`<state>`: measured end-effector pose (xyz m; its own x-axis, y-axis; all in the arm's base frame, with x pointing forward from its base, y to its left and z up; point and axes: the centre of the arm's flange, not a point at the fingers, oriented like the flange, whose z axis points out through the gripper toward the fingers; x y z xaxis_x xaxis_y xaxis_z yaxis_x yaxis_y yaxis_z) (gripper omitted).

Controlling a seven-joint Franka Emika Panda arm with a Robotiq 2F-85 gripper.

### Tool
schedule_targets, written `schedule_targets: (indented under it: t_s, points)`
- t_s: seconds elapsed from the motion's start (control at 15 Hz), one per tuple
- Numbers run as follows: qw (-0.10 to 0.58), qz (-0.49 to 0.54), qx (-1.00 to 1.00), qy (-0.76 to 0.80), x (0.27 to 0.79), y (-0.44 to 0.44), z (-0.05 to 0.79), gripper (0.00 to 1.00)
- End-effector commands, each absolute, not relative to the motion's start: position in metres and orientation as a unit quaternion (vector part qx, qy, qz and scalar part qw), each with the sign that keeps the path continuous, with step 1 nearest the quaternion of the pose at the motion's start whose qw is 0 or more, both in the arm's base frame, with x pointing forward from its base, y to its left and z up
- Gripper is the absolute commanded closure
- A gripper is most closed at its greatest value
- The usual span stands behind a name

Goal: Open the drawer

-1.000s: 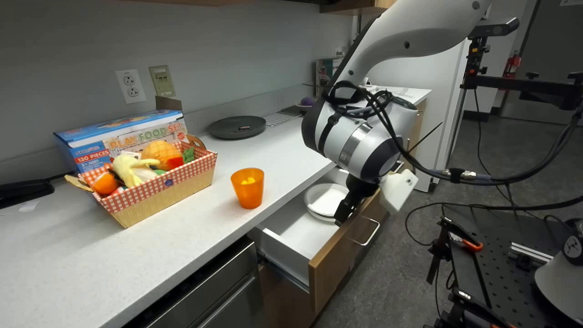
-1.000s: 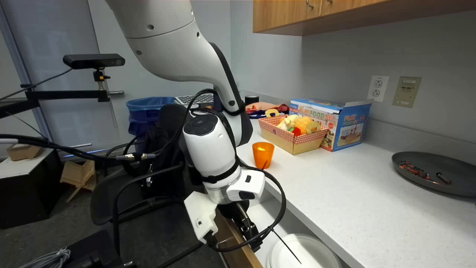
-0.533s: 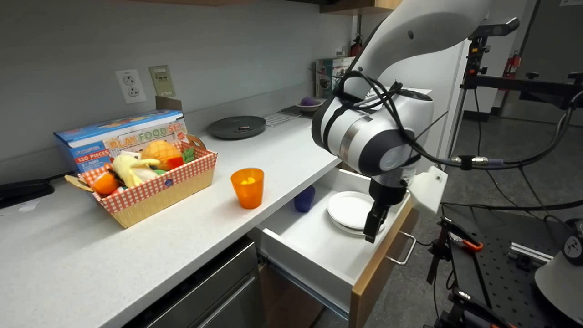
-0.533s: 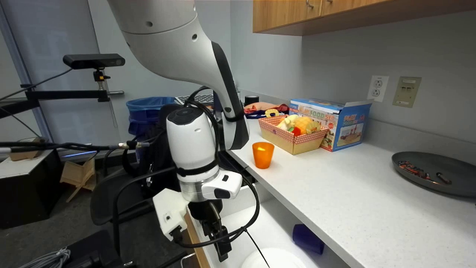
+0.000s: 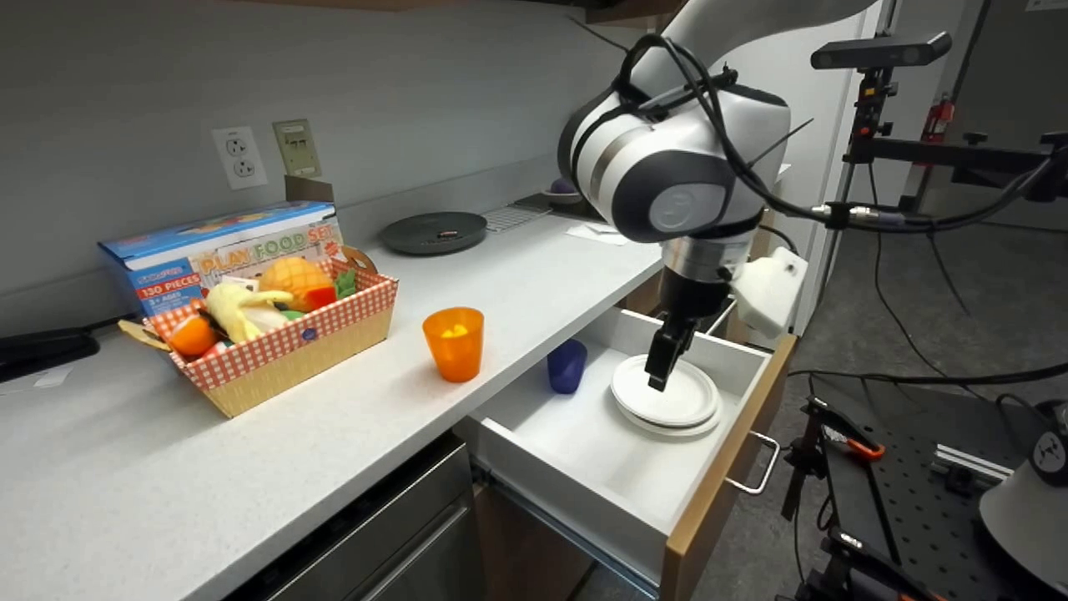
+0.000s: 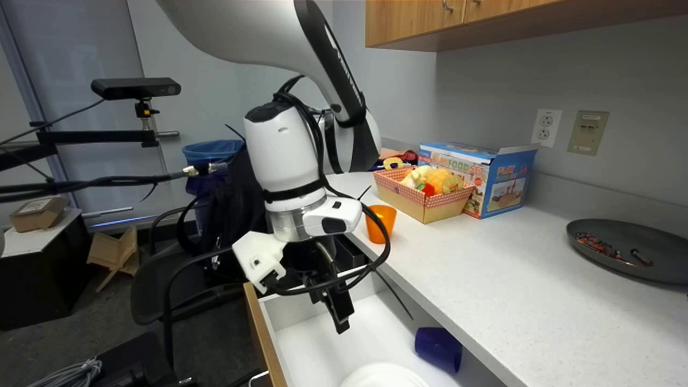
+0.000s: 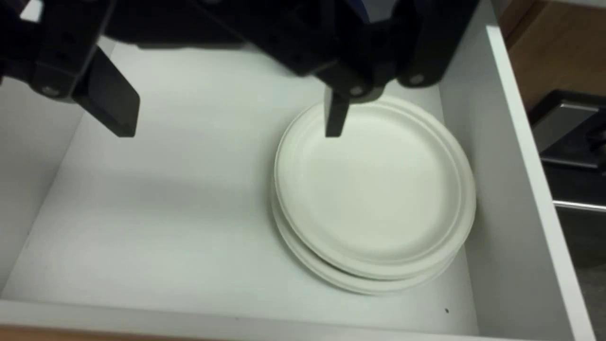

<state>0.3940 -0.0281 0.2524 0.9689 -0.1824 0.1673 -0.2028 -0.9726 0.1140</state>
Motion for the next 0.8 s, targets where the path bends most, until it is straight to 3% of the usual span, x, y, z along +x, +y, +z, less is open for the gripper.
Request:
schedule_targets:
  t_s: [0.0,0.73]
  points:
    - [0.065,0.117,0.986,-0.104,0.398,-0.038,0.300,0.00]
    - [0.067,0.127,0.983,-0.115,0.404,-0.033,0.299,0.00]
